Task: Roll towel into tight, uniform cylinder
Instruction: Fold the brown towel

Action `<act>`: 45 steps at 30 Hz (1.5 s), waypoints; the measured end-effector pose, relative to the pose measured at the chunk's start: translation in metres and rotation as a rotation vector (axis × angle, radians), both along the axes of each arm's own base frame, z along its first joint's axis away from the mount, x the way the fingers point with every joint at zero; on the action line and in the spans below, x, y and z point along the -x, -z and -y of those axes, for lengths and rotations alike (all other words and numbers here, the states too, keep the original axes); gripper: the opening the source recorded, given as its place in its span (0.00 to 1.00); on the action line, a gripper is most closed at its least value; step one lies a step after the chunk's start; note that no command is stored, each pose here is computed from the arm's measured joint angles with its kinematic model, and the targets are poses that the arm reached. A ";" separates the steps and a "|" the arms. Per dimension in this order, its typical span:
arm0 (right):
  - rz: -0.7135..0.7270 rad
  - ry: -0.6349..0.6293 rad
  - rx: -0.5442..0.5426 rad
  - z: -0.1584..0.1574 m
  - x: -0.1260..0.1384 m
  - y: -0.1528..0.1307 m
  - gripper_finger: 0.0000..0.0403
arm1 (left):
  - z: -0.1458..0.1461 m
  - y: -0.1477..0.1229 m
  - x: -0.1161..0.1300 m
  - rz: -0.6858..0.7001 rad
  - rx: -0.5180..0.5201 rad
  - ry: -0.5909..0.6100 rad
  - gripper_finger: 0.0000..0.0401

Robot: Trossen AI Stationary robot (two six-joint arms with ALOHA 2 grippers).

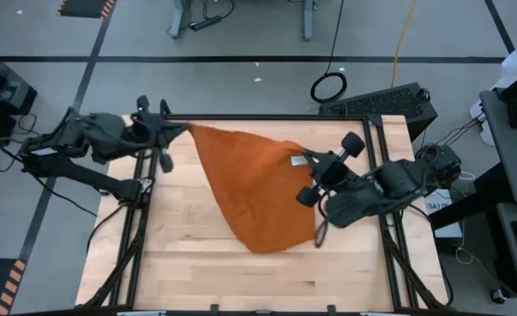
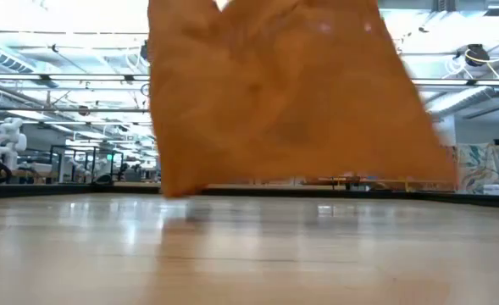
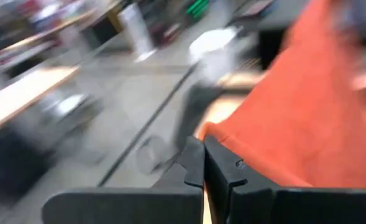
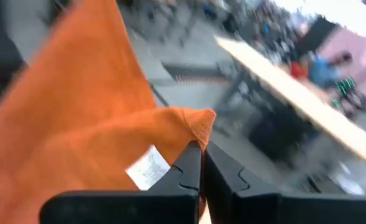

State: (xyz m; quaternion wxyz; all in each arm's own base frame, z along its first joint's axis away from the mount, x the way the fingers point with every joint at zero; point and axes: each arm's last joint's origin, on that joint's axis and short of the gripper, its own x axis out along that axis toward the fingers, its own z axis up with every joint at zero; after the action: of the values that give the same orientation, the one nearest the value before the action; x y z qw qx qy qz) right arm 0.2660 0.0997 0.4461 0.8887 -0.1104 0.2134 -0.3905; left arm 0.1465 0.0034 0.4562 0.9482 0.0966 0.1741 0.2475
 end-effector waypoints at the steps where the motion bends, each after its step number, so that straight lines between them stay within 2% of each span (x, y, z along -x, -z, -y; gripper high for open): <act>1: -0.029 0.034 -0.006 0.003 0.001 0.011 0.00 | -0.002 0.005 -0.001 -0.038 -0.009 -0.054 0.00; 6: -0.177 0.207 0.057 0.026 0.002 0.065 0.00 | -0.018 0.029 -0.025 -0.108 -0.039 -0.176 0.00; 13: -0.306 0.367 0.094 0.062 -0.003 0.132 0.00 | -0.050 0.081 -0.084 -0.184 0.017 -0.101 0.00; 19: -0.369 0.445 0.069 0.074 0.007 0.170 0.00 | -0.086 0.122 -0.126 -0.298 0.031 -0.154 0.00; 24: -0.329 0.469 0.029 0.076 0.010 0.196 0.00 | -0.109 0.159 -0.147 -0.393 0.155 -0.147 0.00; 30: -0.286 0.445 -0.055 0.074 0.006 0.226 0.00 | -0.105 0.181 -0.162 -0.441 0.251 -0.041 0.00; 33: -0.258 0.444 -0.105 0.074 0.007 0.239 0.00 | -0.105 0.185 -0.165 -0.447 0.255 -0.034 0.00; 38: -0.148 0.458 -0.139 0.079 0.007 0.263 0.00 | -0.131 0.195 -0.177 -0.366 0.202 -0.121 0.00; 41: -0.104 0.472 -0.157 0.086 0.010 0.279 0.00 | -0.145 0.205 -0.192 -0.296 0.179 -0.064 0.00; 45: -0.129 0.509 -0.214 0.093 0.017 0.289 0.00 | -0.155 0.221 -0.199 -0.290 0.191 -0.065 0.01</act>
State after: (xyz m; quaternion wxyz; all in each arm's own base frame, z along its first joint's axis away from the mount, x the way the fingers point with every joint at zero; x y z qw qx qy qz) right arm 0.2488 0.0066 0.1567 0.7533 0.0164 0.3302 -0.5685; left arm 0.3458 0.1588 0.2352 0.9095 0.0350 0.3349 0.2436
